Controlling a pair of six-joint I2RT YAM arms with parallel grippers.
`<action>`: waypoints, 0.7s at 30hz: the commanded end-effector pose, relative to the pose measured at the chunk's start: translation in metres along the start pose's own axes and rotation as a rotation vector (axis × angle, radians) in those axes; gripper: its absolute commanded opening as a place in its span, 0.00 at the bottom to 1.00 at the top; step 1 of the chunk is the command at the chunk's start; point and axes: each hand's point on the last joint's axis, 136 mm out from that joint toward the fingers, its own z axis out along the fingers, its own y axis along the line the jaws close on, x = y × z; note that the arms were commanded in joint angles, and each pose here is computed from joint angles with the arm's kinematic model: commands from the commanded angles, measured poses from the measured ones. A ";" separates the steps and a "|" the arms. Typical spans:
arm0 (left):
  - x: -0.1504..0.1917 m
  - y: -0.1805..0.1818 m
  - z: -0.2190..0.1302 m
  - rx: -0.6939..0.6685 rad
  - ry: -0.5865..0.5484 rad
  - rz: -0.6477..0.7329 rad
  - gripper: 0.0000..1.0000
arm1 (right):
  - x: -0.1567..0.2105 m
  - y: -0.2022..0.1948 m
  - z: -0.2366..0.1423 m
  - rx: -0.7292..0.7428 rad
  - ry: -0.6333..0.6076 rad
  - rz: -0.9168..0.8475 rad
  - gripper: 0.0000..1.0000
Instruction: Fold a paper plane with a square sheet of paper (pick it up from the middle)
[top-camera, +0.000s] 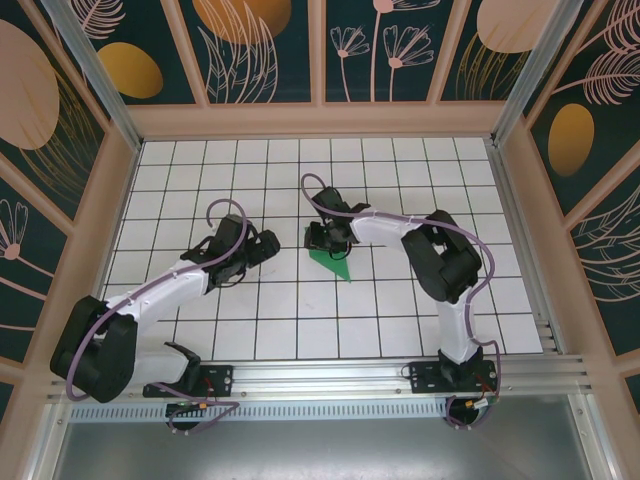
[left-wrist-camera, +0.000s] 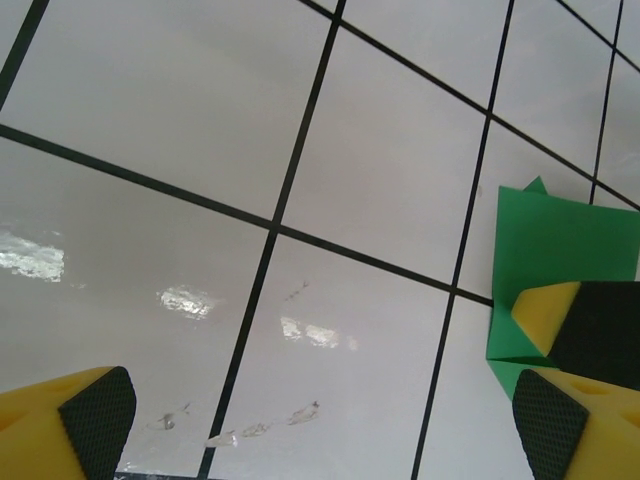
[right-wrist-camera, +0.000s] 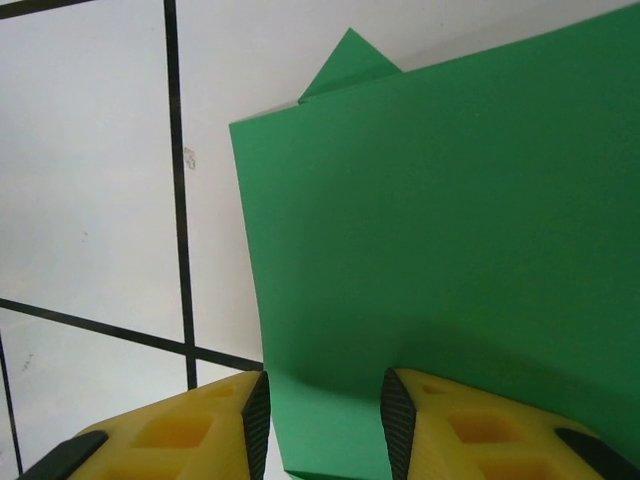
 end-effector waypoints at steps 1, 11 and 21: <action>-0.001 -0.008 -0.002 0.055 -0.004 0.007 0.98 | 0.024 -0.013 0.004 0.062 0.066 -0.015 0.39; 0.014 -0.039 0.005 0.233 0.084 0.011 0.98 | 0.020 0.016 -0.067 -0.097 -0.094 -0.057 0.40; 0.035 -0.074 0.013 0.413 0.228 -0.065 0.87 | 0.057 -0.018 -0.090 -0.190 -0.144 0.098 0.38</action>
